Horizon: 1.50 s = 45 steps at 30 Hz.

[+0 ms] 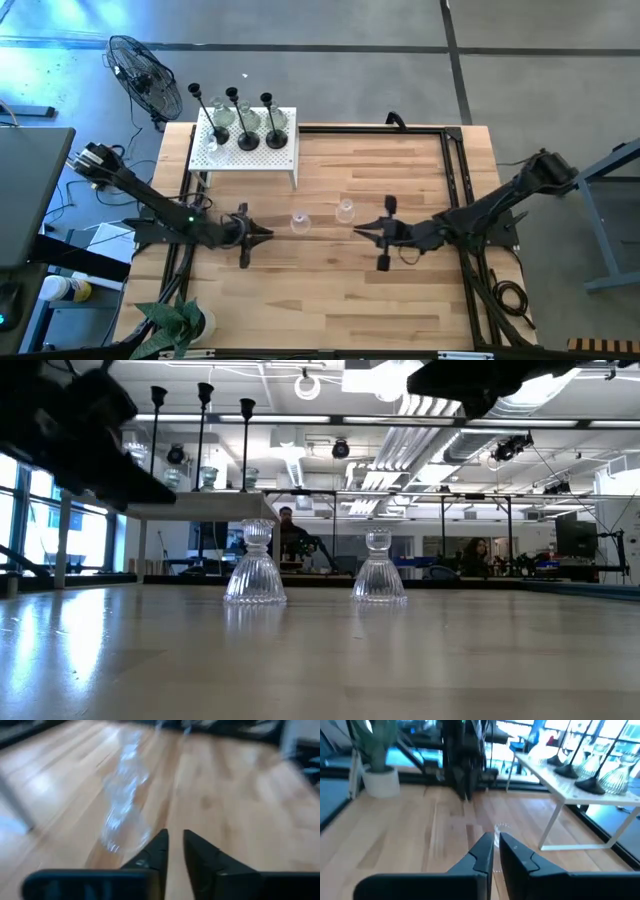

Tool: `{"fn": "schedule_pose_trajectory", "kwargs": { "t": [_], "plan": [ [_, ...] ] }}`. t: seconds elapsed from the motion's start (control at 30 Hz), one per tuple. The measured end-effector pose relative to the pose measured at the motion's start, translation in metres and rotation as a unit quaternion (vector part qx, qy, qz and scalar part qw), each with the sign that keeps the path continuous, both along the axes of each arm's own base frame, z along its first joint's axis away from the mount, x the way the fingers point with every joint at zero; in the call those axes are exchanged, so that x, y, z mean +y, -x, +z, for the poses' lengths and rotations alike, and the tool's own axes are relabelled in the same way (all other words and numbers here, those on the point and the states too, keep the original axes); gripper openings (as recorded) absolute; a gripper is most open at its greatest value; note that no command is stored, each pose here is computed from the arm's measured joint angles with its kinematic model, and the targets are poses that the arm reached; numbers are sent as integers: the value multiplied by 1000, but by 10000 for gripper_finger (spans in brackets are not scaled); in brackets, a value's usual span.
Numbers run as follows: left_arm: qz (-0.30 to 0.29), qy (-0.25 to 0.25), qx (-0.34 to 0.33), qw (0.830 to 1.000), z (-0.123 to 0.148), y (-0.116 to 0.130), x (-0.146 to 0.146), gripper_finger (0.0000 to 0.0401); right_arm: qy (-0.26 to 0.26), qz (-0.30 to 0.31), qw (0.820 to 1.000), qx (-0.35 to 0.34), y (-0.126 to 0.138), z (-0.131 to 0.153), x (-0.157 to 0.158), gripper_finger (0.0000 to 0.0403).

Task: Pick & Place candle stick holders
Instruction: Put the bottom transparent glass candle holder on the shelf aligned with the other transparent glass candle holder

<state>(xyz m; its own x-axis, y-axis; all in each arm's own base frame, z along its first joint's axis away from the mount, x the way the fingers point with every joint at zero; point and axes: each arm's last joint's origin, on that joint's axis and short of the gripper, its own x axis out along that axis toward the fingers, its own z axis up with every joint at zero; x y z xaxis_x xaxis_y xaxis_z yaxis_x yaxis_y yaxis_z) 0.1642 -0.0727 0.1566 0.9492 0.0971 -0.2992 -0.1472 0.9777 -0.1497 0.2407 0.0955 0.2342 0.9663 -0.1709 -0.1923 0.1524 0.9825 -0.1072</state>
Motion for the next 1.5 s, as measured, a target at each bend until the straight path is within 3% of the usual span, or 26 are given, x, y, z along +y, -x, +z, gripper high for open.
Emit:
{"fn": "schedule_pose_trajectory", "kwargs": {
  "t": [0.13, 0.4, 0.53, 0.77, 1.0, 1.23, 1.5],
  "plan": [
    [49, -12, 37, 998, -22, -9, -3, 117, -5, 1, 1000, -20, 13, 1, -1, 5],
    [86, -45, 12, 995, -22, -47, -15, 233, -3, 2, 1000, -27, 16, 2, 2, 4],
    [105, 4, 23, 994, -25, -62, 1, 264, 1, 6, 1000, -29, 17, 2, 3, 2],
    [121, 48, 17, 991, -27, -73, 26, 275, 2, 12, 999, -31, 17, 3, 3, 2],
    [112, 33, -6, 993, -22, -78, 34, 276, 5, 13, 999, -30, 17, 3, 3, 1],
    [100, -17, -10, 995, -16, -84, 33, 276, 11, 14, 999, -35, 16, 4, 4, 2],
    [105, -31, 24, 994, -25, -102, 49, 276, 11, 14, 999, -37, 16, 5, 4, 2]
  ]
}}
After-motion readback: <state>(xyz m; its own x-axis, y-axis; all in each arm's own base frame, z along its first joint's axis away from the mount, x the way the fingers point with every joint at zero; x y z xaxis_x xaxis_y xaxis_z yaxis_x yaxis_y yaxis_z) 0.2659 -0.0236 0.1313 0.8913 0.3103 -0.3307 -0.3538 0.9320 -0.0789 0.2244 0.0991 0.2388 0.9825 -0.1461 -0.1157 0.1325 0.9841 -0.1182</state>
